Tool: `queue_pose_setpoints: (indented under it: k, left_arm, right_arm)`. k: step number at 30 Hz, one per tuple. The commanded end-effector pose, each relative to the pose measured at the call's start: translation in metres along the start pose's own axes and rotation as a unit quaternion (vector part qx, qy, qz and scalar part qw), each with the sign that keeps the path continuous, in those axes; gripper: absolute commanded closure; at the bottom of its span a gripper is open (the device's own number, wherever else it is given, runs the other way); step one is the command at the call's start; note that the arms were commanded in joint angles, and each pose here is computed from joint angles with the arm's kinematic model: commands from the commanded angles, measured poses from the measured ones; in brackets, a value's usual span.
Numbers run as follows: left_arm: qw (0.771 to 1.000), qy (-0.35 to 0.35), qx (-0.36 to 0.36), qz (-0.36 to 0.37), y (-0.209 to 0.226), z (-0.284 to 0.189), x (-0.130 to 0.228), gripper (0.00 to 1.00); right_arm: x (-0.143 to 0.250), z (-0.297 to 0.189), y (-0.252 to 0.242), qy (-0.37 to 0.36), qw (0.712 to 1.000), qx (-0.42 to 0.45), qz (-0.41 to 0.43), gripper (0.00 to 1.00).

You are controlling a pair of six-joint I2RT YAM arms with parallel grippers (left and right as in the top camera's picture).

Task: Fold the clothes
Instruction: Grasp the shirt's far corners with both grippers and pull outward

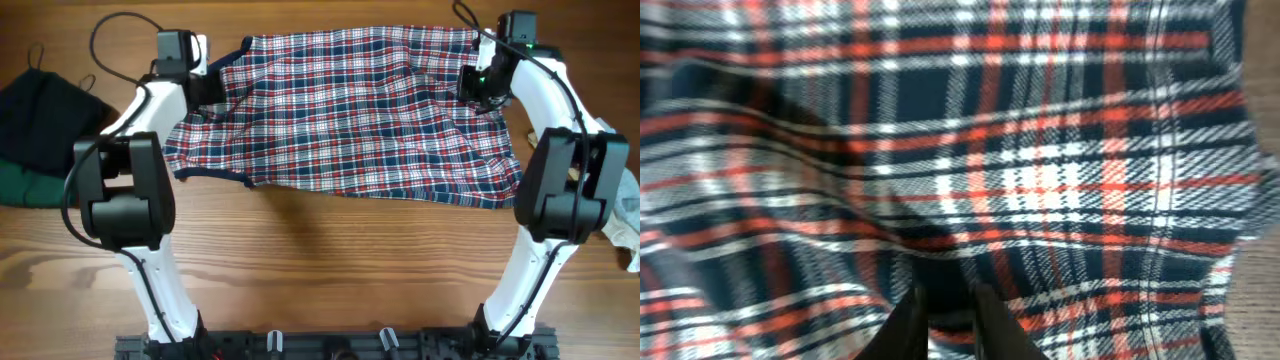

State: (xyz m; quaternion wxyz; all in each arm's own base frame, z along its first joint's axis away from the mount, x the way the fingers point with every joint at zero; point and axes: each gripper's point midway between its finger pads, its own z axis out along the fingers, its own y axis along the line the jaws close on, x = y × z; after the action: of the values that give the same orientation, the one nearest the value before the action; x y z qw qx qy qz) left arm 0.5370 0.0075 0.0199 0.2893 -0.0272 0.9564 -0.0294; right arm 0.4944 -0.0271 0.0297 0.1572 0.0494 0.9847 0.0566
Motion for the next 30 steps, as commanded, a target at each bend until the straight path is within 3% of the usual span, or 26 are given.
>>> queue_pose_setpoints:
  k: [1, 6, 10, 11, 16, 18, 20, 22, 26, 28, 30]
  left_arm:
    - [0.999, 0.006, -0.029, -0.013, 0.036, 0.006, 0.005, 0.88]
    - [0.999, 0.004, -0.040, -0.030, 0.058, 0.004, 0.005, 0.88]
    - [0.999, -0.004, -0.042, -0.032, 0.061, 0.005, 0.002, 0.88]
    - [0.999, -0.008, -0.043, -0.032, 0.062, 0.005, 0.000, 0.87]
    - [0.997, -0.010, -0.069, -0.040, 0.080, 0.002, 0.000, 0.77]
    - [0.997, -0.009, -0.070, -0.043, 0.083, -0.002, -0.001, 0.63]
    - [0.996, -0.024, -0.070, -0.042, 0.082, -0.015, -0.014, 0.59]
    - [0.994, -0.066, -0.068, -0.055, 0.078, -0.043, -0.048, 0.55]
    - [0.988, -0.146, -0.003, -0.047, 0.039, -0.111, -0.105, 0.44]
    - [0.988, -0.150, 0.027, -0.034, 0.016, -0.131, -0.108, 0.36]
    - [0.992, -0.117, 0.039, -0.027, -0.002, -0.132, -0.092, 0.20]
  right_arm:
    - [0.016, 0.024, -0.013, 0.030, 0.999, 0.037, 0.004, 0.84]
    - [0.028, 0.044, -0.033, 0.050, 0.995, 0.087, 0.017, 0.83]
    - [0.017, 0.048, -0.050, 0.025, 0.990, 0.134, 0.029, 0.68]
    - [0.010, 0.048, -0.051, 0.010, 0.990, 0.138, 0.028, 0.60]
    - [-0.020, 0.040, -0.068, -0.047, 0.981, 0.189, 0.011, 0.48]
    - [-0.024, 0.033, -0.067, -0.048, 0.981, 0.189, 0.000, 0.41]
    - [-0.035, 0.015, -0.063, -0.065, 0.980, 0.186, 0.005, 0.38]
    - [-0.050, -0.015, -0.058, -0.099, 0.978, 0.182, 0.009, 0.35]
    - [-0.072, -0.088, -0.034, -0.163, 0.977, 0.135, 0.007, 0.13]
    - [-0.068, -0.117, -0.003, -0.170, 0.984, 0.058, -0.010, 0.10]
    - [-0.052, -0.133, 0.010, -0.149, 0.988, 0.026, -0.012, 0.06]
